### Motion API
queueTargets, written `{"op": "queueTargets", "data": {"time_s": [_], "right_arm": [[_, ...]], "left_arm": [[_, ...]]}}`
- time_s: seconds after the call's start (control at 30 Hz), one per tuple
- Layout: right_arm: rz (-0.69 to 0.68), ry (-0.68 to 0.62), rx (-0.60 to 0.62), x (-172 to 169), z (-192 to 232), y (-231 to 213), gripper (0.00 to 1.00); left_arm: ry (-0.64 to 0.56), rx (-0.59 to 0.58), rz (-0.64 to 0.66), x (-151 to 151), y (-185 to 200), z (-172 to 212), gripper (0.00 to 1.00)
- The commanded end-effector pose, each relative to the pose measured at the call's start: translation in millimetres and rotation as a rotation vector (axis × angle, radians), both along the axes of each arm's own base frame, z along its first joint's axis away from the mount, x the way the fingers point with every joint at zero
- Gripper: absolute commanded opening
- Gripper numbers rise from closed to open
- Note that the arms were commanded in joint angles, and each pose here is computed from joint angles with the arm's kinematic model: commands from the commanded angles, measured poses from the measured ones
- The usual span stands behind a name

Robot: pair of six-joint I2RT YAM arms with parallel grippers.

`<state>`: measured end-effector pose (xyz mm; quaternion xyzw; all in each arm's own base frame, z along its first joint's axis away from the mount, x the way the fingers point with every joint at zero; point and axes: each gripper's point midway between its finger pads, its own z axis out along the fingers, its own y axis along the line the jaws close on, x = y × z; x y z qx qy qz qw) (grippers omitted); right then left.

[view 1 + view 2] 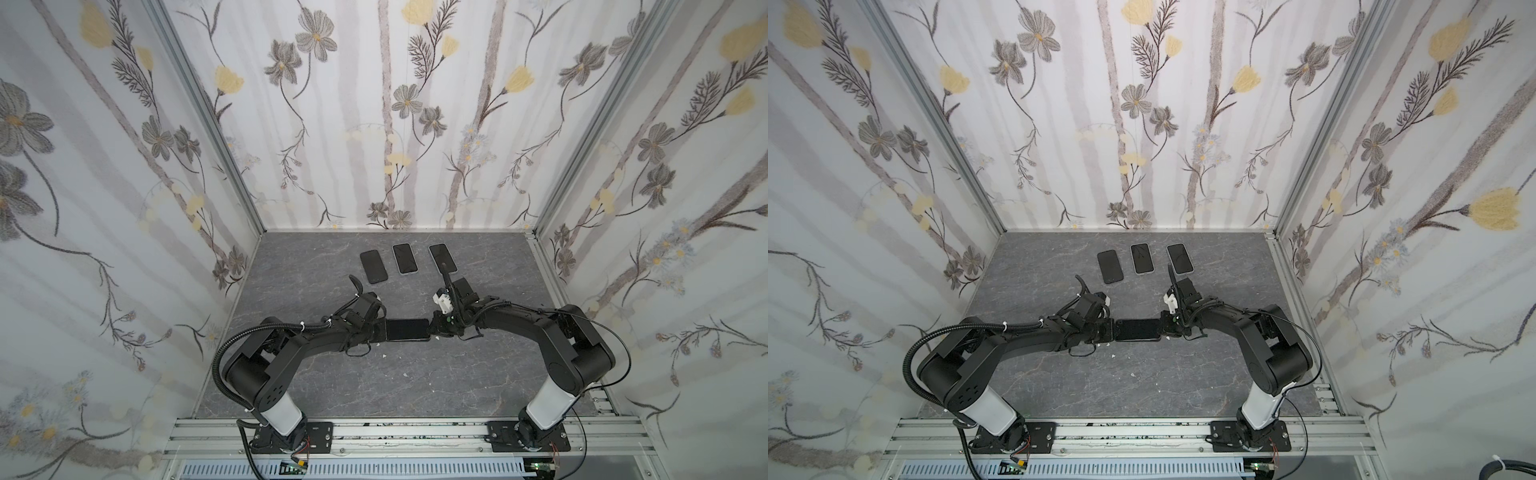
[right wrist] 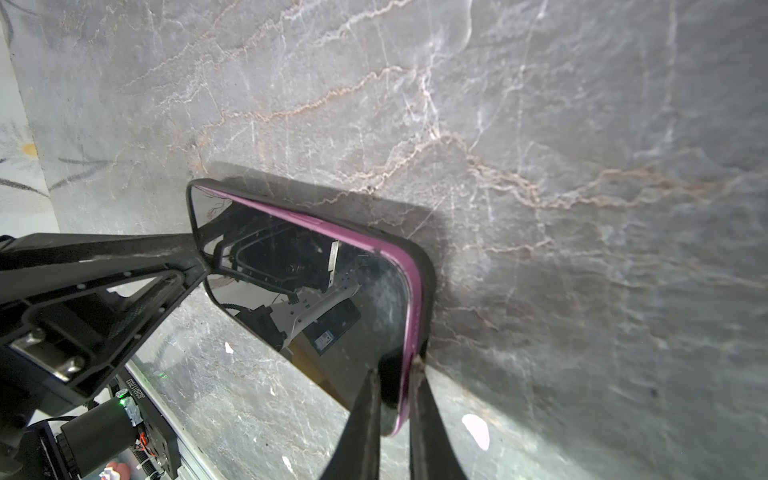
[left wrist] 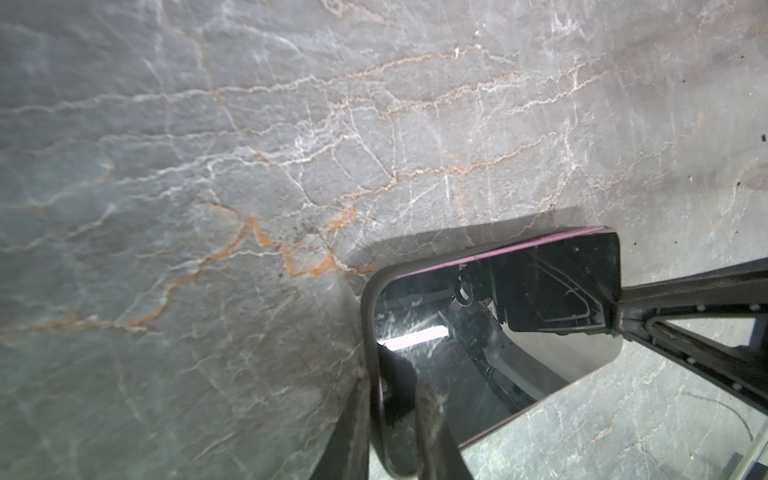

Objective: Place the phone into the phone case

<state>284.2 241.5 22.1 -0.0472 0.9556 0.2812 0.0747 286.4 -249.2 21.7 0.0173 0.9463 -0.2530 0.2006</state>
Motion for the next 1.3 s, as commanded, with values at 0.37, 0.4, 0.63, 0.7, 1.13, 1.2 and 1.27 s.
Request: {"op": "queueTargets", "data": {"time_s": [0.37, 0.4, 0.63, 0.7, 1.13, 1.2, 1.27], "right_arm": [[-0.021, -0.060, -0.086, 2.7, 16.1, -12.3, 0.23], [-0.021, -0.062, -0.088, 2.2, 17.4, -13.3, 0.23], [0.008, -0.041, -0.050, -5.9, 15.3, -7.1, 0.15], [0.008, -0.039, -0.036, -6.9, 15.5, -4.7, 0.14], [0.029, 0.003, -0.071, -13.4, -1.7, -5.5, 0.08], [0.029, 0.013, -0.092, -15.0, -6.2, -8.2, 0.08], [0.027, 0.021, -0.109, -16.4, -10.2, -11.1, 0.08]], "left_arm": [[0.033, 0.093, 0.017, -9.4, 18.2, -16.2, 0.17], [0.032, 0.091, 0.016, -9.4, 17.9, -15.5, 0.17], [0.021, 0.082, 0.014, -7.6, 16.1, -11.5, 0.17], [0.021, 0.080, 0.015, -7.7, 16.1, -11.0, 0.17], [0.018, 0.073, 0.015, -7.1, 14.8, -9.1, 0.17], [0.018, 0.074, 0.014, -7.3, 14.8, -9.2, 0.17], [0.018, 0.076, 0.014, -6.9, 15.2, -9.5, 0.17]]}}
